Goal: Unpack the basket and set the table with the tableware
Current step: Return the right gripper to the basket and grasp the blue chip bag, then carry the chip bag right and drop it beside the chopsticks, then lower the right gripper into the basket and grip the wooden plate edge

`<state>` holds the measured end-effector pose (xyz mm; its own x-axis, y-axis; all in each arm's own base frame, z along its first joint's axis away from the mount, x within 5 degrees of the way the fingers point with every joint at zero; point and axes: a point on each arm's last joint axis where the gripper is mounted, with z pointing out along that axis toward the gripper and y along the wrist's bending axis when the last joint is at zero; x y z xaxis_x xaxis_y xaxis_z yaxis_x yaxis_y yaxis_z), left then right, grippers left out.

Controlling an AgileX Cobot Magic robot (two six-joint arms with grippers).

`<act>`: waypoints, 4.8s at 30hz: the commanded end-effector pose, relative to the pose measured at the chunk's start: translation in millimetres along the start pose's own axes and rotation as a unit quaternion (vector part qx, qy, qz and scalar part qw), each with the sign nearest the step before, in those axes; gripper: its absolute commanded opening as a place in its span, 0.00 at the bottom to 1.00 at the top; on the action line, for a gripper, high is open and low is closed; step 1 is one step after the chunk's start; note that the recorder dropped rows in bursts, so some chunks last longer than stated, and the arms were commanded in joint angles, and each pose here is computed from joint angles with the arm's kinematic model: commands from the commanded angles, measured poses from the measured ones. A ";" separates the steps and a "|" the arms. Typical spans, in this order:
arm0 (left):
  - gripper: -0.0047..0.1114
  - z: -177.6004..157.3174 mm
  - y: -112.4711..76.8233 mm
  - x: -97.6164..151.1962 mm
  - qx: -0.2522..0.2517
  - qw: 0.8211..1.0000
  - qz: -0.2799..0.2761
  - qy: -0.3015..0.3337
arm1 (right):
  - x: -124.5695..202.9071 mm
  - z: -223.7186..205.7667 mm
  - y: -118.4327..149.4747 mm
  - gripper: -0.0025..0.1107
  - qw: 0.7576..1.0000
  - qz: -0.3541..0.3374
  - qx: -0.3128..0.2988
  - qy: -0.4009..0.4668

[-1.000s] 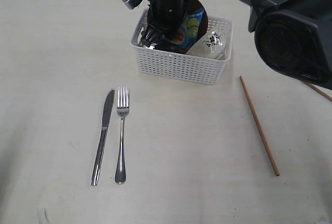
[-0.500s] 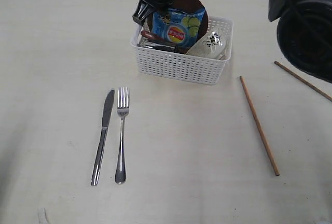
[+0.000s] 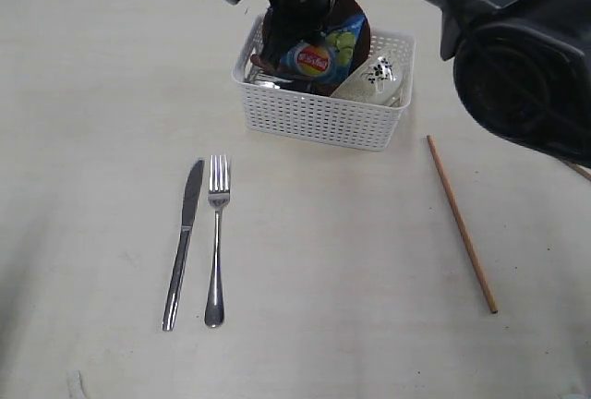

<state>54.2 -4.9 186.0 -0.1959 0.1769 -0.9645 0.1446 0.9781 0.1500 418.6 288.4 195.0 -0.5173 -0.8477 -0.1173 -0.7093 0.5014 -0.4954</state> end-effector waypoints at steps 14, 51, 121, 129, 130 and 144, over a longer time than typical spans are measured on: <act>0.04 0.0 0.2 -0.2 -0.002 1.000 -0.004 -0.004 | 32.1 -110.1 -79.8 0.02 0.983 0.100 0.142 -0.053; 0.04 0.0 0.2 -0.2 -0.002 1.000 -0.004 -0.004 | 142.0 -56.3 -134.8 0.53 0.922 0.317 -0.208 -0.081; 0.04 0.0 -0.2 -0.2 0.000 1.000 -0.010 -0.004 | -2.2 11.2 1.9 0.02 0.989 0.136 0.056 -0.005; 0.04 0.0 -0.2 -0.2 0.000 1.000 -0.010 -0.004 | 7.5 -30.3 -36.0 0.15 0.982 0.176 0.058 -0.044; 0.04 0.0 -0.2 -0.2 0.000 1.000 -0.010 -0.004 | 11.5 -33.4 -43.7 0.21 0.980 0.186 0.050 -0.046; 0.04 0.0 -0.2 -0.2 0.000 1.000 -0.010 -0.004 | 72.6 -20.7 -109.8 0.43 0.927 0.333 -0.171 -0.019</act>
<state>54.2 -5.0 186.0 -0.1962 0.1747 -0.9649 0.1448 0.9784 0.1477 449.7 182.5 252.7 -0.8740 -0.3578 -0.3289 -0.3616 0.9309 -0.0517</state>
